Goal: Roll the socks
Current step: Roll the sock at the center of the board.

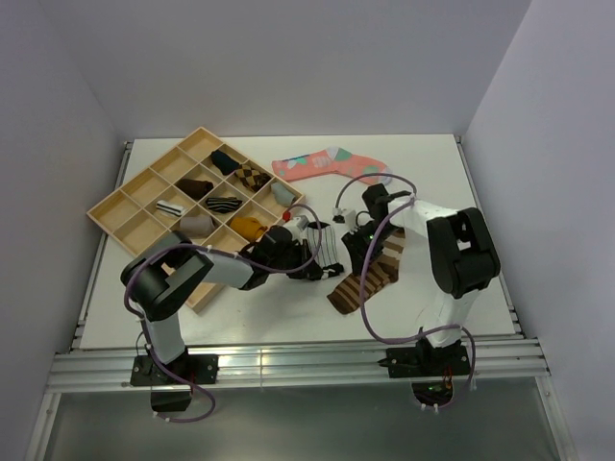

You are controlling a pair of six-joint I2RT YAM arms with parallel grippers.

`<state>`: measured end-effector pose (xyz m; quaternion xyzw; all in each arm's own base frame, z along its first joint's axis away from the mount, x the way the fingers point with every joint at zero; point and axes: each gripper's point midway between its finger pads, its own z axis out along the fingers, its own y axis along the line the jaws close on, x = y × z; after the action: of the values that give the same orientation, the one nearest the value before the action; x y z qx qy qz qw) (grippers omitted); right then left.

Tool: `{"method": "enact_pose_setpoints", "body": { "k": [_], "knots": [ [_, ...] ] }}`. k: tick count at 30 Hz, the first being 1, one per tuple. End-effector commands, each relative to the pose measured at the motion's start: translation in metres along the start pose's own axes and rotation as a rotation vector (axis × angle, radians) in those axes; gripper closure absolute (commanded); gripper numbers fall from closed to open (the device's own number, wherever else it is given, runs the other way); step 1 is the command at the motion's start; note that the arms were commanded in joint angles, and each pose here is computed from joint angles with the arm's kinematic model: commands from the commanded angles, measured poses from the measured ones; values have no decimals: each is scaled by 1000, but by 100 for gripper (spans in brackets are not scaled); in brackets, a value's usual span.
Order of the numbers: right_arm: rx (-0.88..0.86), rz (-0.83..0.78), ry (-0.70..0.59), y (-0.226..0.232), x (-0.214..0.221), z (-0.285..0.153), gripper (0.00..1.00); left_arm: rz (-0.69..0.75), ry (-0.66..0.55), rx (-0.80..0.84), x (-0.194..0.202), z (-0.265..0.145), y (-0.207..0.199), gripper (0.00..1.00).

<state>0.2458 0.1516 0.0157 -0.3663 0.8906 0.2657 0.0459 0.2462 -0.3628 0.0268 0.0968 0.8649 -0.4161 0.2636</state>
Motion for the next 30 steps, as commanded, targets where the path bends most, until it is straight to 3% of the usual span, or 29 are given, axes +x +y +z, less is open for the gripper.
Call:
{"method": "enact_pose_setpoints", "body": {
  "k": [1,9,13,22,30],
  "knots": [
    [137,-46,27,-30,9,-8,66,-56,69,-73,8,-4,7,100],
    [291,21,70,-79,27,-30,66,-131,164,-83,16,-12,9,100],
    [335,-7,20,-86,24,-46,67,-179,217,-36,25,-18,7,100],
    [205,-286,-288,-17,-41,-87,63,-303,353,54,45,-28,-7,100],
    [122,-625,-367,53,-46,-55,58,-459,443,79,55,-25,-9,100]
  ]
}}
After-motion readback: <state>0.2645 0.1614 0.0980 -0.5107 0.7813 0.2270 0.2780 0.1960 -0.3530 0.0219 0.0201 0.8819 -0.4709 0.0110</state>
